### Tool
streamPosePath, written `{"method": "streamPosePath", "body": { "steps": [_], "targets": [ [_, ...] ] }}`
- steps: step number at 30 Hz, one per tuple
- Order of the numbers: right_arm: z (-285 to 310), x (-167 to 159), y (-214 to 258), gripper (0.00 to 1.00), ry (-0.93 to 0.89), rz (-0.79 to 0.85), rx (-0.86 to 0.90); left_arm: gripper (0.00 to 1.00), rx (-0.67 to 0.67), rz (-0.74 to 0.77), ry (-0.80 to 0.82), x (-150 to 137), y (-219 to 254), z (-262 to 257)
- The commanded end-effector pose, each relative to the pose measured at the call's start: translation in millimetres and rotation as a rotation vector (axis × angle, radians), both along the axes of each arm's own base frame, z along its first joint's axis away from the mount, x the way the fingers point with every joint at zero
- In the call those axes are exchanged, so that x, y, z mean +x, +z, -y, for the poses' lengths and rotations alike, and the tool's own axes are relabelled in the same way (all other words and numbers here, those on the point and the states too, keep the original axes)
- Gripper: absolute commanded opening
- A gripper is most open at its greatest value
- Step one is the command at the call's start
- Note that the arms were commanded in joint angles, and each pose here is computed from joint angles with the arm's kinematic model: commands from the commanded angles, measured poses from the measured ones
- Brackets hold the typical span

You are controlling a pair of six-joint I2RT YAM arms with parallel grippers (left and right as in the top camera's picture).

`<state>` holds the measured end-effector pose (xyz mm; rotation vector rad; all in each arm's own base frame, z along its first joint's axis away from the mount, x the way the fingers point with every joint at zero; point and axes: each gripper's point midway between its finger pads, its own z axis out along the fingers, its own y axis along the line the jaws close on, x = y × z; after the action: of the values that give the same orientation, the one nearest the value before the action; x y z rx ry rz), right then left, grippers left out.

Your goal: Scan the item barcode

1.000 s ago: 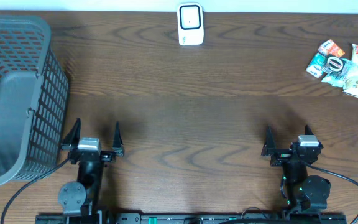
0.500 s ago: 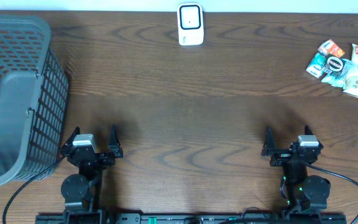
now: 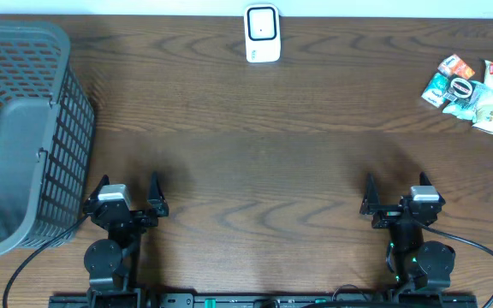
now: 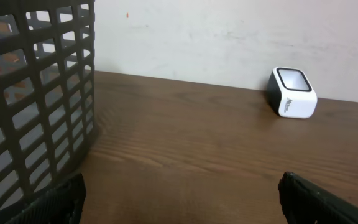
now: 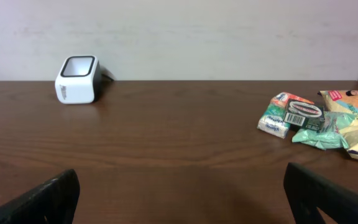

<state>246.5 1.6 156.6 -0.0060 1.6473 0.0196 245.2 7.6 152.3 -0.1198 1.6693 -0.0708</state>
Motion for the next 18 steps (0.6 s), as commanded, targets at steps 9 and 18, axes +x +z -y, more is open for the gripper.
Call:
{"method": "streamPosePath", "body": {
  "steps": [9, 18],
  "targets": [
    [0.7, -0.3, -0.2, 0.99, -0.002, 0.001, 0.004, 0.98, 0.037, -0.047, -0.043, -1.3, -14.3, 6.1],
    [0.7, -0.3, -0.2, 0.99, -0.002, 0.001, 0.004, 0.98, 0.079, -0.047, -0.047, -1.3, -14.4, 5.9]
  ]
}}
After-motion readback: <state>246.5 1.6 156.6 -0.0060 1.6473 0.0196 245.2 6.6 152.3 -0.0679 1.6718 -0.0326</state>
